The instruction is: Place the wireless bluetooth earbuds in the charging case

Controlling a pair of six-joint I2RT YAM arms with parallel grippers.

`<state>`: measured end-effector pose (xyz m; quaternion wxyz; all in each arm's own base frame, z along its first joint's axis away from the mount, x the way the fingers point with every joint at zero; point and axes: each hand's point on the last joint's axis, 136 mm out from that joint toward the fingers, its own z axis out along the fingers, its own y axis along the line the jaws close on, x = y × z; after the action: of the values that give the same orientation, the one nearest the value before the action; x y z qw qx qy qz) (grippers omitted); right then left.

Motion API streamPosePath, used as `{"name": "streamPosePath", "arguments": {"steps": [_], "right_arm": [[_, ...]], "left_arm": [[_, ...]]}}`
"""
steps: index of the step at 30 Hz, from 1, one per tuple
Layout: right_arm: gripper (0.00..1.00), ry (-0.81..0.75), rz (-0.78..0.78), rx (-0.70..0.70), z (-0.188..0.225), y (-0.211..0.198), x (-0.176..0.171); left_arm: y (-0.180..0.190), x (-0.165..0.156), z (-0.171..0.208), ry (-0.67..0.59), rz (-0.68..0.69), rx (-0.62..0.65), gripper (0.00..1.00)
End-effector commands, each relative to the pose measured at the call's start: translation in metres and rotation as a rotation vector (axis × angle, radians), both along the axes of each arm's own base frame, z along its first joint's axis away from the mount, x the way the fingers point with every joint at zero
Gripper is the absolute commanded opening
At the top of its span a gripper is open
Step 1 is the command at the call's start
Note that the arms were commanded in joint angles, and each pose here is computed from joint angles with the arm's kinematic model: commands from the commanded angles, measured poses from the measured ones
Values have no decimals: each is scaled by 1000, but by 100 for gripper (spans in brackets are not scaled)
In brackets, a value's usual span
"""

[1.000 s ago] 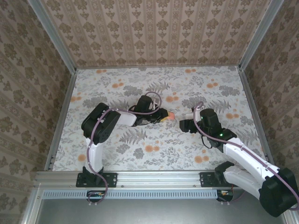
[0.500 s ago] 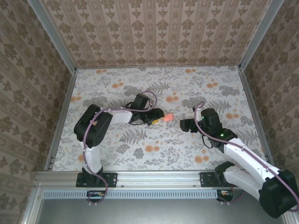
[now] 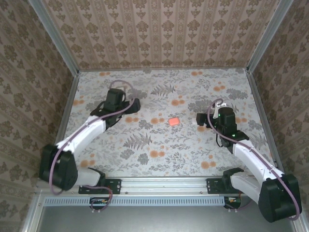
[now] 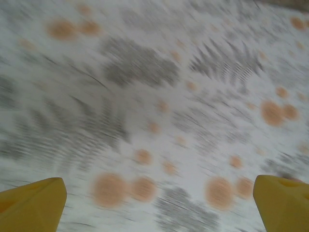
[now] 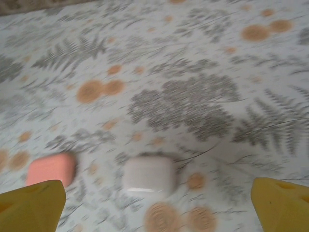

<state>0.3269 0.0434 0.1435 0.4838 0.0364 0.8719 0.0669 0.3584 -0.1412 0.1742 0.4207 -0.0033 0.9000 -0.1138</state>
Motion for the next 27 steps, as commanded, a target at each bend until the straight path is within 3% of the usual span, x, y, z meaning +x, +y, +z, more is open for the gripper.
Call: {"name": "streamPosePath", "arguments": {"steps": [1, 5, 10, 11, 16, 19, 26, 27], "right_arm": [[100, -92, -72, -83, 13, -24, 11], [100, -137, -92, -163, 9, -41, 16], [100, -166, -88, -177, -10, -51, 25], [100, -167, -84, -171, -14, -51, 27], [100, -190, -46, -154, -19, -46, 45], [100, -253, -61, -144, -14, -48, 56], [100, -199, -38, -121, -46, -44, 73], [100, -211, -35, -119, -46, -44, 74]], "left_arm": [[71, -9, -10, -119, 105, 369, 100], [130, -27, -14, -220, 242, 471, 100], [180, -36, -51, -285, 361, 345, 100], [186, -39, -56, -251, 386, 331, 100], [184, -34, -42, -430, 364, 287, 100], [179, -23, -42, -461, 324, 295, 100], [146, 18, -64, -536, 154, 291, 100], [143, 18, -67, -488, 140, 291, 100]]}}
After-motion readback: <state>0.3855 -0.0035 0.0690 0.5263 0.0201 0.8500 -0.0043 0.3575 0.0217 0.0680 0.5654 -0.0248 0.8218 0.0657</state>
